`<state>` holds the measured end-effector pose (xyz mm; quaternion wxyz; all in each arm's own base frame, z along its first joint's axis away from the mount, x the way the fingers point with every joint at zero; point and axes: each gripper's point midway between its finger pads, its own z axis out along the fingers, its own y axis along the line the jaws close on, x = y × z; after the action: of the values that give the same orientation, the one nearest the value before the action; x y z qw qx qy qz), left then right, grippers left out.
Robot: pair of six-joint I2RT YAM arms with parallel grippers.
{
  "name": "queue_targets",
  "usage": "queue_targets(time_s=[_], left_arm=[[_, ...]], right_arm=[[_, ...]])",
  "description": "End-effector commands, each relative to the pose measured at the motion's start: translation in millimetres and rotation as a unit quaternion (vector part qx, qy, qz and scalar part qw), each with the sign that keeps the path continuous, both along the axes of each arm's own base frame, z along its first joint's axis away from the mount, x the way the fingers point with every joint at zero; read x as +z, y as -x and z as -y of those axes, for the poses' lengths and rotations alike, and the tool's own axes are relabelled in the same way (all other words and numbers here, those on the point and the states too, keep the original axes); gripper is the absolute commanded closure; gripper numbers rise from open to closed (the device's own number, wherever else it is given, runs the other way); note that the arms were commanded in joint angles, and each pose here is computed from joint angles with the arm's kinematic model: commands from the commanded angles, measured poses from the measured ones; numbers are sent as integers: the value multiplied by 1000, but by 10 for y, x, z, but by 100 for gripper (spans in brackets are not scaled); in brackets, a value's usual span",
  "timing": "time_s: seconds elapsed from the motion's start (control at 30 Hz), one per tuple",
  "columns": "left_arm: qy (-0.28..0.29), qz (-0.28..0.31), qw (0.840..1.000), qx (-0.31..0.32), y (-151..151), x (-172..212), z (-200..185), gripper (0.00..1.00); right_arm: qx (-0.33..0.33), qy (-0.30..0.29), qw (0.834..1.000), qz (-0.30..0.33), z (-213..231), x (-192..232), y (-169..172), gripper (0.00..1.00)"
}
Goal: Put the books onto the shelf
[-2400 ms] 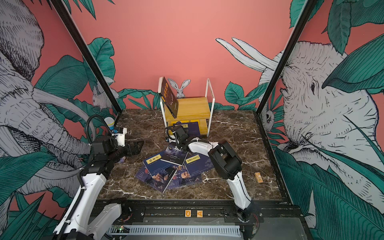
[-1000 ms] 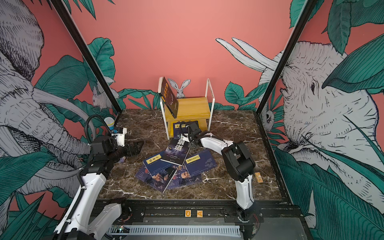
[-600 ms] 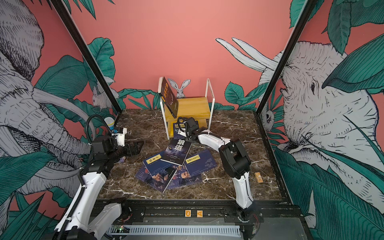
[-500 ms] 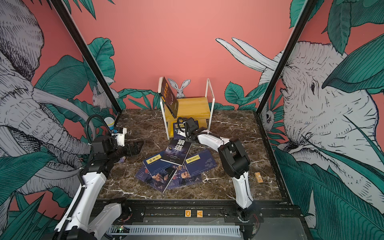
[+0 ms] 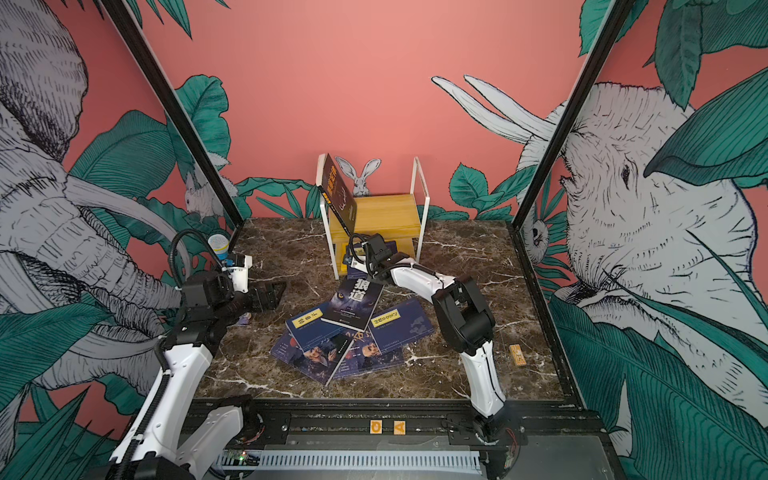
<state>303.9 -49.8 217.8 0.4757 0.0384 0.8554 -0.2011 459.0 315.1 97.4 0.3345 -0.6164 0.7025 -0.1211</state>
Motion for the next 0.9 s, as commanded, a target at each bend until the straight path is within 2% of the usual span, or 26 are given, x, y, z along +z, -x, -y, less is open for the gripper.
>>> queue_targets(time_s=[0.0, 0.27, 0.6, 0.87], left_arm=[[-1, 9, 1000, 0, 0, 25, -15, 1], [1, 10, 1000, -1, 4, 32, -8, 1], [0, 10, 1000, 1, 0, 24, -19, 0], [0, 11, 1000, 0, 6, 26, -15, 1]], right_arm=[[25, 2, 999, -20, 15, 81, 184, 44], [25, 15, 999, -30, 75, -16, 220, 46], [12, 11, 1000, -3, 12, 45, 52, 60], [12, 11, 1000, -1, -50, 20, 11, 63]])
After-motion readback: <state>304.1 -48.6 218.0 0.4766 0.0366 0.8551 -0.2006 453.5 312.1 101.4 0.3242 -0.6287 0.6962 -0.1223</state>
